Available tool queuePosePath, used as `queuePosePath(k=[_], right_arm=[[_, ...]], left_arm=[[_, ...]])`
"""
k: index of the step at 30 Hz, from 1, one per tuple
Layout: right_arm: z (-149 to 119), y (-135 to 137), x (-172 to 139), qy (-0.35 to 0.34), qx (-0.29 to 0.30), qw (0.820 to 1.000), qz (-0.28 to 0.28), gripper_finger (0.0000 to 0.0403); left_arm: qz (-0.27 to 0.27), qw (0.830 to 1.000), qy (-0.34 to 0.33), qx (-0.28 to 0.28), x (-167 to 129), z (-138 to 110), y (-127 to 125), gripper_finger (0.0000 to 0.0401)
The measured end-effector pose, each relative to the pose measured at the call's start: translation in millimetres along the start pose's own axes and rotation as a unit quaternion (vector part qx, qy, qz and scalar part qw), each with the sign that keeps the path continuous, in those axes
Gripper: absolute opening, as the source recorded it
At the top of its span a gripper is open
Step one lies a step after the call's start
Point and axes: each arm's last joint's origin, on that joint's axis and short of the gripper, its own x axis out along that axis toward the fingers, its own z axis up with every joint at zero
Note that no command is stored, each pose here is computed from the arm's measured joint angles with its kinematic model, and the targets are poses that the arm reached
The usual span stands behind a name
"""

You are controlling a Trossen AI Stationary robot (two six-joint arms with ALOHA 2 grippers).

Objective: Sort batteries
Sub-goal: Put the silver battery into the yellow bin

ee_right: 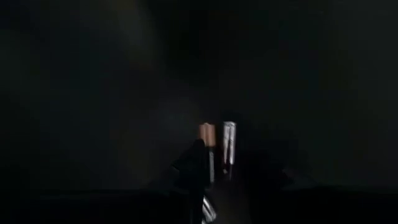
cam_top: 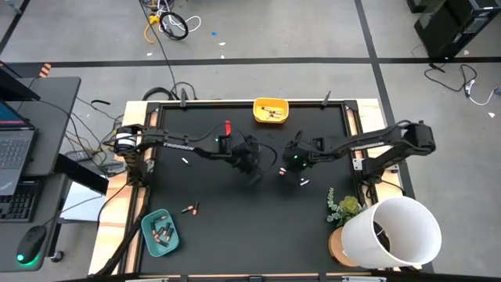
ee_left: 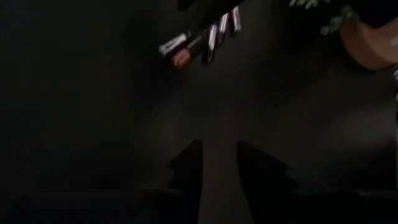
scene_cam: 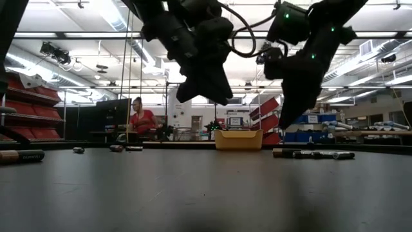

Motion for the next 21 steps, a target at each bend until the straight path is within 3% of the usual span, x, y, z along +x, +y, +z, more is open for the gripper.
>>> queuePosePath(k=[4, 8, 15, 21], right_arm=[[-2, 6, 16, -0.003, -0.027, 0.999, -0.023, 0.0088], [-7, 9, 26, -0.034, -0.043, 0.998, -0.013, 0.0087], [-26, -1, 24, -0.100, 0.010, 0.995, -0.024, 0.0082], [-48, -3, 4, -0.081, 0.034, 0.996, -0.006, 0.0076]], left_arm=[[0.012, 1.000, 0.020, -0.001, 0, -5, -1, 0.0112], [0.026, 0.999, 0.023, 0.010, -10, -10, -10, 0.0113], [0.039, 0.998, -0.005, 0.038, -37, -10, -25, 0.0113], [0.047, 0.998, 0.005, 0.035, -46, -12, -25, 0.0113]])
